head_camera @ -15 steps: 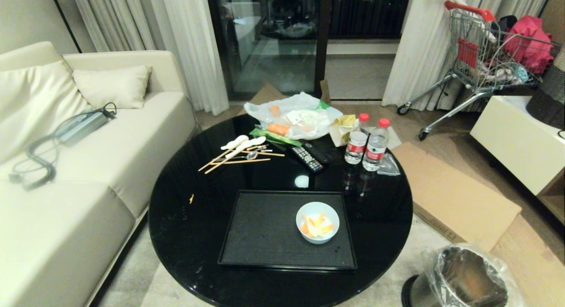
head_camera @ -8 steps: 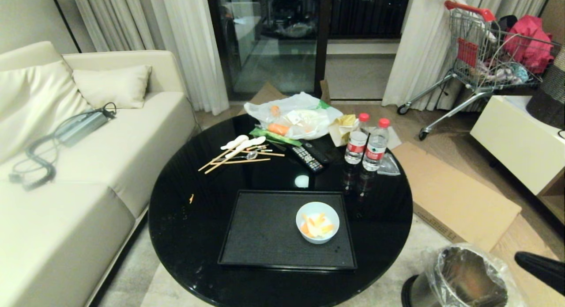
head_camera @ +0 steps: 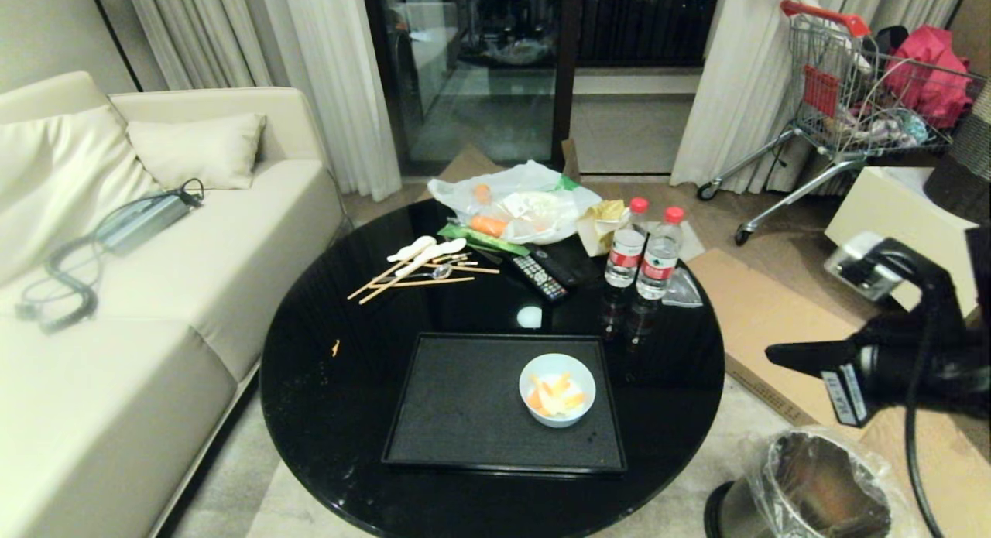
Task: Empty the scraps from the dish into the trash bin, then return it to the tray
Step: Pick up the bowl with leftover food
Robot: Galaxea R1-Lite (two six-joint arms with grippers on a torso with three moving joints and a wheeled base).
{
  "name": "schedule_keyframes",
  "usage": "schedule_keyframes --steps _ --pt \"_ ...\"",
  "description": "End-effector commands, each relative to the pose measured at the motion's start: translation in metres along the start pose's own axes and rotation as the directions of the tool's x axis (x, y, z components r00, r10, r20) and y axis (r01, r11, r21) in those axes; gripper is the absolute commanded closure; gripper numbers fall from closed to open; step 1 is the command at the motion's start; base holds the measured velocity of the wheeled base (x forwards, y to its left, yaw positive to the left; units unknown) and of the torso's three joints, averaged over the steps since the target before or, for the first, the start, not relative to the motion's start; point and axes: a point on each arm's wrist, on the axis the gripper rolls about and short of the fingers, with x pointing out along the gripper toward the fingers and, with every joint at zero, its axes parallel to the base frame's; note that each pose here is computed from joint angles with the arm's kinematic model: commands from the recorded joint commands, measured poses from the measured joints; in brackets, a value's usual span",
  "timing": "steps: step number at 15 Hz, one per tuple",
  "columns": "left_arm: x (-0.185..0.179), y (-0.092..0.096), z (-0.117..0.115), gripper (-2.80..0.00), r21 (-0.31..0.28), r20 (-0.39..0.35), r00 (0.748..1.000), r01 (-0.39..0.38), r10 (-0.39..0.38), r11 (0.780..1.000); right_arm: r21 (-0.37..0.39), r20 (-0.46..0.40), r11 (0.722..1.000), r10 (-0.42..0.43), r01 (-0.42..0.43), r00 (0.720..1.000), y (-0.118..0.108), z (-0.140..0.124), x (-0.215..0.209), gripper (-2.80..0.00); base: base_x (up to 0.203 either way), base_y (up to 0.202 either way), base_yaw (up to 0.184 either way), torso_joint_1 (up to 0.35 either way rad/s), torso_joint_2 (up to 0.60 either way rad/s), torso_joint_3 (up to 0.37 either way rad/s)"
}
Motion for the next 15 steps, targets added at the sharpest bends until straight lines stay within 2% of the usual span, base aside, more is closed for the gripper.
schedule_keyframes --steps 1,5,7,9,11,13,15 --pt "0.0 0.0 0.0 0.0 0.0 0.001 1.0 -0.001 0.001 1.0 0.122 -0.082 0.992 0.055 -0.045 0.995 0.006 0.023 0.039 0.0 0.0 0.0 0.0 0.0 0.0 0.0" --pt "0.0 0.0 0.0 0.0 0.0 0.001 1.0 -0.001 0.001 1.0 0.341 -0.241 0.94 0.095 -0.007 0.966 0.026 0.043 0.082 0.0 0.0 0.0 0.0 0.0 0.0 0.0" --pt "0.0 0.0 0.0 0.0 0.0 0.001 1.0 -0.001 0.001 1.0 0.404 -0.31 0.914 0.105 0.031 0.945 0.029 0.045 0.101 0.0 0.0 0.0 0.0 0.0 0.0 0.0" --pt "0.0 0.0 0.0 0.0 0.0 0.001 1.0 -0.001 0.001 1.0 0.42 -0.374 0.906 0.115 0.057 0.92 0.032 0.042 0.116 0.0 0.0 0.0 0.0 0.0 0.0 0.0" --pt "0.0 0.0 0.0 0.0 0.0 0.001 1.0 -0.001 0.001 1.0 0.397 -0.419 0.91 0.059 0.124 0.906 0.041 0.039 0.135 0.0 0.0 0.0 0.0 0.0 0.0 0.0" --pt "0.0 0.0 0.0 0.0 0.0 0.001 1.0 -0.001 0.001 1.0 0.419 -0.421 0.892 0.022 0.173 0.907 0.057 0.047 0.15 0.0 0.0 0.0 0.0 0.0 0.0 0.0" --pt "0.0 0.0 0.0 0.0 0.0 0.001 1.0 -0.001 0.001 1.0 0.435 -0.451 0.879 0.028 0.192 0.892 0.068 0.052 0.162 0.0 0.0 0.0 0.0 0.0 0.0 0.0"
